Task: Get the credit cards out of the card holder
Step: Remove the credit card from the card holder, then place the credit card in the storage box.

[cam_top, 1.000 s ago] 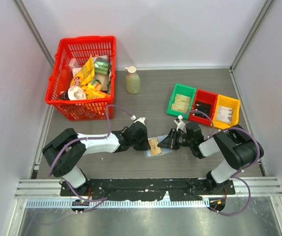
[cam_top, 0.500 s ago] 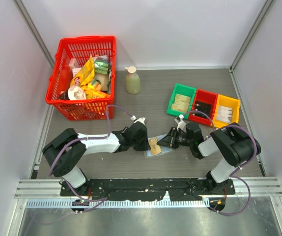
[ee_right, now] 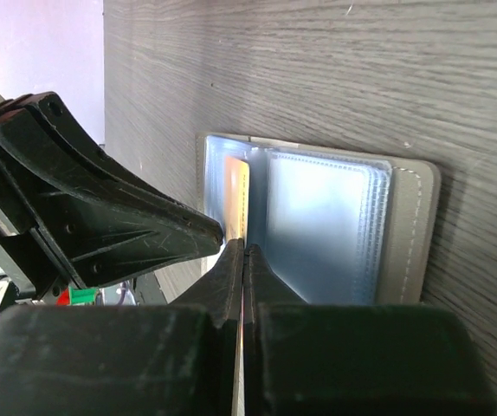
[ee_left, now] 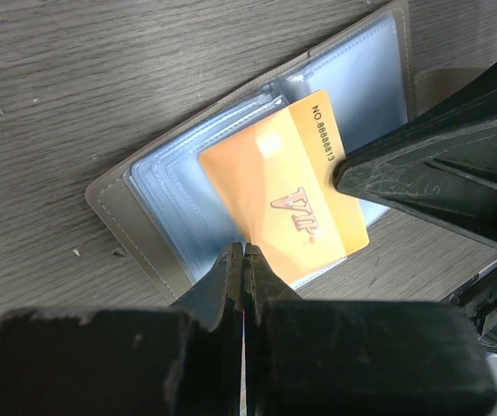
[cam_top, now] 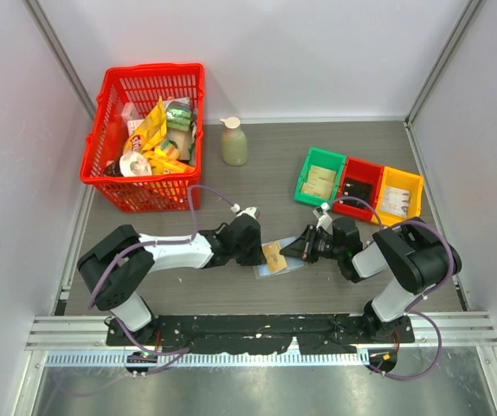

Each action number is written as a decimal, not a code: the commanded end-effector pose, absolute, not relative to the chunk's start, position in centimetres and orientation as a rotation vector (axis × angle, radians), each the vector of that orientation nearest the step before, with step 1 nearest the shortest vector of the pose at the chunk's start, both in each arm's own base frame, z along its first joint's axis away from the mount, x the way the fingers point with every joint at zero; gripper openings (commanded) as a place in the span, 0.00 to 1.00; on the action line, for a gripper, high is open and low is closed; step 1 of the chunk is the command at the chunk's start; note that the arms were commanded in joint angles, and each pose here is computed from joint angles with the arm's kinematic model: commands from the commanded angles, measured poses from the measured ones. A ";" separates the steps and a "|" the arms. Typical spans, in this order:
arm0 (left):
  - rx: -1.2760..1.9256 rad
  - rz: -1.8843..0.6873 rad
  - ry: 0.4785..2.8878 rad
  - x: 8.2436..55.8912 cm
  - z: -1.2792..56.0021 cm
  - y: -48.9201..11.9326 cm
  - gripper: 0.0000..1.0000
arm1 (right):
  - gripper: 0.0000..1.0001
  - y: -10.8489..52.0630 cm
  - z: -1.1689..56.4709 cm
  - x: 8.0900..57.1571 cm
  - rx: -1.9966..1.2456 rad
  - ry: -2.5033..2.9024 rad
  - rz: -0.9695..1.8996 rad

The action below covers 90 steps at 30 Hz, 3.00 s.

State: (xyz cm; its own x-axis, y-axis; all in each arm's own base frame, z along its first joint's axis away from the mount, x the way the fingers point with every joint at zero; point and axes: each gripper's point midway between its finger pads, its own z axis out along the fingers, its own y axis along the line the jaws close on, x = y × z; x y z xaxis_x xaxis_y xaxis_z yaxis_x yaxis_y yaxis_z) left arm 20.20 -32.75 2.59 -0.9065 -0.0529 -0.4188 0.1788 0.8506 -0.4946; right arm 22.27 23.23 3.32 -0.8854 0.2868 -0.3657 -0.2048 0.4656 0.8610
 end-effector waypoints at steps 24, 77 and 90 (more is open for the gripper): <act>0.114 -0.565 2.736 18.5 -0.7 -29.7 0.00 | 0.31 23.4 3.6 22.7 -0.040 2.256 1.382; 1.155 -1.269 1.730 17.2 27.0 -36.9 0.89 | 0.01 20.3 26.4 15.6 -0.938 1.888 1.211; 1.176 -1.355 1.755 17.3 26.0 -38.3 0.00 | 0.23 20.1 26.1 16.3 -0.898 1.886 1.154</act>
State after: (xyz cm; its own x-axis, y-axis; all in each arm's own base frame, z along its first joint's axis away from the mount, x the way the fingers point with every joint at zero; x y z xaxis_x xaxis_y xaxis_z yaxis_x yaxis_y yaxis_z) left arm 16.57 -37.94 23.35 -0.4708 0.3381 -0.8149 0.8788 0.0981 -0.4670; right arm 16.16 19.84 24.21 -0.5453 -0.2200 -0.8088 -0.8155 0.3624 0.4513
